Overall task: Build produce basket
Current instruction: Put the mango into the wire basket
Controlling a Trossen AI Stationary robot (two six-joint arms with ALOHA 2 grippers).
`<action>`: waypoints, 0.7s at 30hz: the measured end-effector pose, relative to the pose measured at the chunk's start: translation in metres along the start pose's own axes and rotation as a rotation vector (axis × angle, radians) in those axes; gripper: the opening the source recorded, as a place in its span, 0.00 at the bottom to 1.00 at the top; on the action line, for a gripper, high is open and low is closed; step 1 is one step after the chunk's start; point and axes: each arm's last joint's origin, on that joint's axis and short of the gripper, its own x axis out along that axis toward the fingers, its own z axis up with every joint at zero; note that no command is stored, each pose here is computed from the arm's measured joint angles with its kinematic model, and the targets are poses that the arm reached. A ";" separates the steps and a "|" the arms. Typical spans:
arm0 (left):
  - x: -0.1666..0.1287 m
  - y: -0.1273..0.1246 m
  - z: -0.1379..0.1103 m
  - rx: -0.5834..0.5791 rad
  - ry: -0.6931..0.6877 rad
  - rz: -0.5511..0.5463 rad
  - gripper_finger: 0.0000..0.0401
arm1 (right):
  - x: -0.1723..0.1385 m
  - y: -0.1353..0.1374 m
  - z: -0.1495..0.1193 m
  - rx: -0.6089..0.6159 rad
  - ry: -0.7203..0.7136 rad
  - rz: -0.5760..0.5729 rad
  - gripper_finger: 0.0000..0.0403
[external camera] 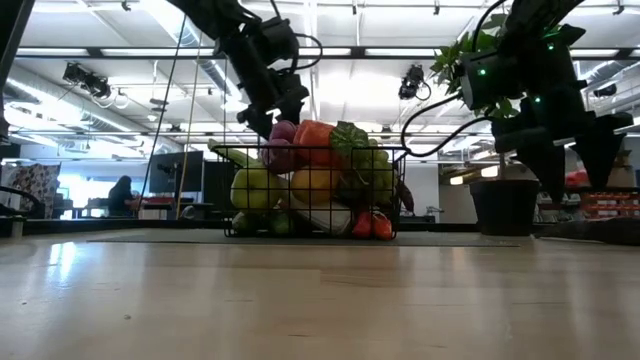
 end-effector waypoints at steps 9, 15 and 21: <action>0.007 -0.008 -0.009 -0.042 0.087 -0.071 0.83 | 0.000 0.000 0.001 -0.002 -0.016 -0.004 0.88; 0.018 -0.013 -0.019 -0.028 0.149 -0.074 0.83 | 0.000 0.000 0.000 -0.004 -0.013 -0.008 0.88; -0.010 -0.007 -0.010 -0.057 0.087 -0.082 0.81 | 0.000 -0.001 0.000 -0.018 -0.004 -0.014 0.88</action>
